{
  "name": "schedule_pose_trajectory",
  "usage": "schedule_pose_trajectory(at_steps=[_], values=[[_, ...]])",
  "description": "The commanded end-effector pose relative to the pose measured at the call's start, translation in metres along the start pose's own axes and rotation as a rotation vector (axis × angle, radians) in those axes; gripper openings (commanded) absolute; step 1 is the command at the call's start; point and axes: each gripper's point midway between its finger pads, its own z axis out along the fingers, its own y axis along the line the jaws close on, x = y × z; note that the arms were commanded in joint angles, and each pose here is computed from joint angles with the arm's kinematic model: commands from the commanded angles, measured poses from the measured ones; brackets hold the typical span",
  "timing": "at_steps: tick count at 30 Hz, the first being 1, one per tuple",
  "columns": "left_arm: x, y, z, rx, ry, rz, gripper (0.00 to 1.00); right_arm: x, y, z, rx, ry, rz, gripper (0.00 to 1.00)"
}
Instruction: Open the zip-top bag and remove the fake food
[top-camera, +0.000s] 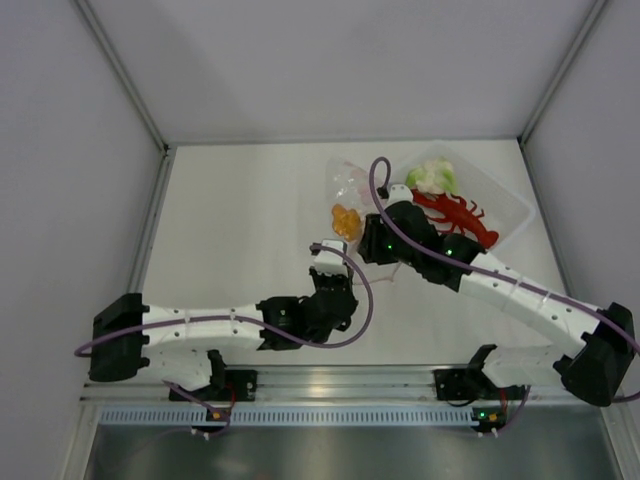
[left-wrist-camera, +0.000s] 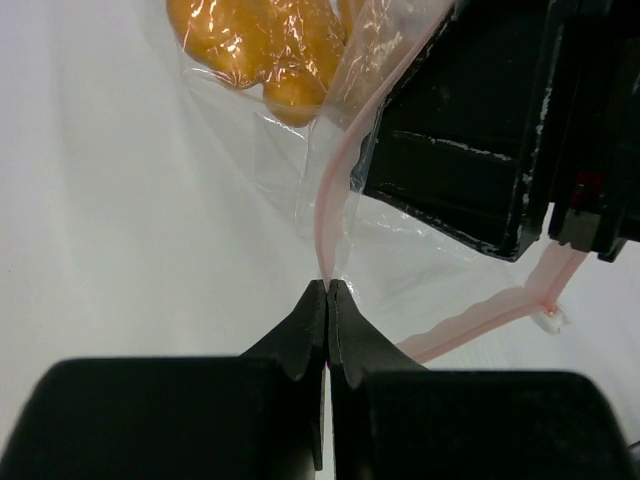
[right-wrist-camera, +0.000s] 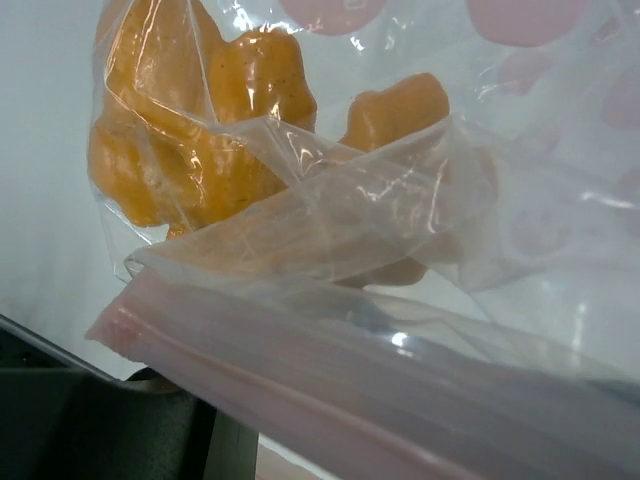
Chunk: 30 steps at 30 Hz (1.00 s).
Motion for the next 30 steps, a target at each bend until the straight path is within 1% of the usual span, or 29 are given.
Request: schedule_pose_trajectory(at_steps=[1,2,5,7,9,10,11,14,18,21,25,30], values=[[-0.019,-0.001,-0.002,-0.034,-0.073,-0.034,0.00,-0.019,0.008,-0.020,-0.021,-0.025,-0.009,0.00],[-0.022,0.008,-0.002,-0.076,-0.100,-0.051,0.00,-0.017,0.005,-0.024,-0.019,-0.021,-0.012,0.00],[-0.024,0.025,-0.005,-0.130,-0.128,-0.075,0.00,-0.007,0.003,-0.032,-0.037,0.000,-0.010,0.00],[-0.026,0.038,-0.007,-0.185,-0.151,-0.066,0.00,0.008,0.003,-0.032,-0.066,0.044,-0.014,0.00],[-0.031,0.047,-0.010,-0.233,-0.187,-0.089,0.00,0.021,0.004,-0.034,-0.097,0.083,-0.041,0.00],[-0.030,0.054,-0.011,-0.255,-0.190,-0.076,0.00,0.026,0.003,-0.034,-0.100,0.096,-0.051,0.00],[-0.032,0.057,-0.012,-0.270,-0.206,-0.107,0.00,0.031,0.000,-0.036,-0.098,0.106,-0.061,0.00],[-0.038,0.069,-0.016,-0.315,-0.242,-0.120,0.00,0.041,0.000,-0.043,-0.125,0.122,-0.091,0.00],[-0.049,0.075,-0.020,-0.331,-0.274,-0.151,0.00,0.048,0.000,-0.047,-0.147,0.145,-0.137,0.00],[-0.057,0.078,-0.021,-0.344,-0.290,-0.155,0.00,0.049,0.008,-0.051,-0.207,0.128,-0.167,0.00],[-0.062,0.080,-0.021,-0.330,-0.278,-0.174,0.00,0.050,0.030,-0.067,-0.378,0.096,-0.201,0.00],[-0.057,0.069,-0.022,-0.246,-0.217,-0.217,0.00,0.044,0.039,-0.073,-0.443,0.050,-0.212,0.00]])
